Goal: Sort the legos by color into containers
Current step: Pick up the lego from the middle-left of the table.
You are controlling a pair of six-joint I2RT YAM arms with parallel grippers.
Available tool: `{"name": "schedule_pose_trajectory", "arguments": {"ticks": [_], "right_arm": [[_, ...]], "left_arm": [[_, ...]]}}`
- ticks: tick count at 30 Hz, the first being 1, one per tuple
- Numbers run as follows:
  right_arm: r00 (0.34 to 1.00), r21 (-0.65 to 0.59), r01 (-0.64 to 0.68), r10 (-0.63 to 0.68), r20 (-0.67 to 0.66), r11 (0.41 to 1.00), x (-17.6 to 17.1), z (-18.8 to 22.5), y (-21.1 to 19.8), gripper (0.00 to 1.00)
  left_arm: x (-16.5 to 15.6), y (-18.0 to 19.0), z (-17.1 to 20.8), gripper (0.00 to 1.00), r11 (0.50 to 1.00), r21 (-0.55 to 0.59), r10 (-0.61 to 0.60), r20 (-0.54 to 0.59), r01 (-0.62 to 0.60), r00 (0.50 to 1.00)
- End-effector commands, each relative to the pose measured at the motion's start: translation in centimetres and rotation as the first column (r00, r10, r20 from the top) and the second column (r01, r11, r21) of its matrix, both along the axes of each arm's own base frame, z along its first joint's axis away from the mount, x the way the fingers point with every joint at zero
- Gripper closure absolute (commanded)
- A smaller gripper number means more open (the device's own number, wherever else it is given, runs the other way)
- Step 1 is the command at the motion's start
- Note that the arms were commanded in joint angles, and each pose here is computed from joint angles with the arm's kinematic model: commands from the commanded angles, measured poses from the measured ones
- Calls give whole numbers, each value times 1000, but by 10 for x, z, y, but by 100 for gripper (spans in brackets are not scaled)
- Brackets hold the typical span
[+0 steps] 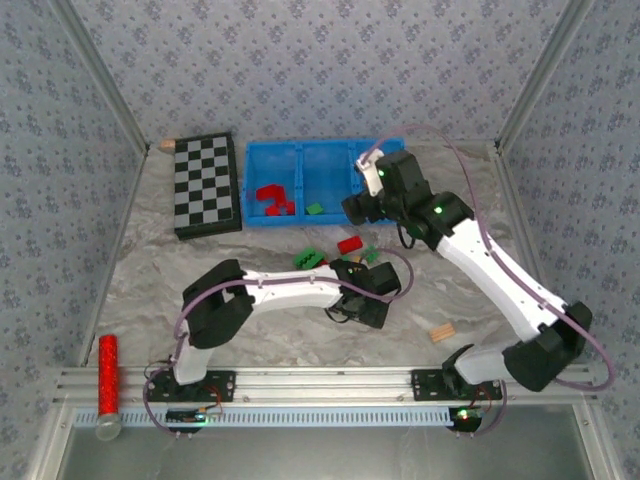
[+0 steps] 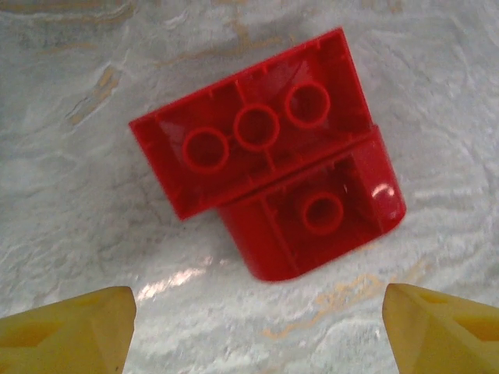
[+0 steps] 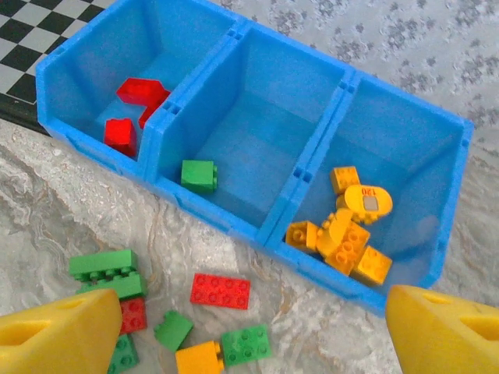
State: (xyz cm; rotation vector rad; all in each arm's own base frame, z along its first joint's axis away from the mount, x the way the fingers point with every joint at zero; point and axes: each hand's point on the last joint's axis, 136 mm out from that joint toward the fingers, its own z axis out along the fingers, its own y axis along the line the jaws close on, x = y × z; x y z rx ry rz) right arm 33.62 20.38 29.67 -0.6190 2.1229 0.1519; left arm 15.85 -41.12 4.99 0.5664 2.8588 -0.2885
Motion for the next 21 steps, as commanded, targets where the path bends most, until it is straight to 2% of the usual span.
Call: {"name": "schedule_pose_trajectory", "arguments": {"ticks": [1,5,16,21], "right_arm": [[999,76,46,-47,12,996,-8,5,-10,11],[998,86,68,-67,-11,994,-13,-5,-24,10],[995,109,100,-98,-27,989,-27,-19,-46,11],[993,113,114,-110,-36,987,-28,-21,-51,12]], "left_arm": [[7,-13,-3,17,999,-4,52,-7,-52,999],[7,-26,-10,17,998,-6,62,-32,-62,998],[17,-28,-24,16,993,55,110,-27,-108,994],[18,-21,-33,20,988,91,129,-34,-126,991]]}}
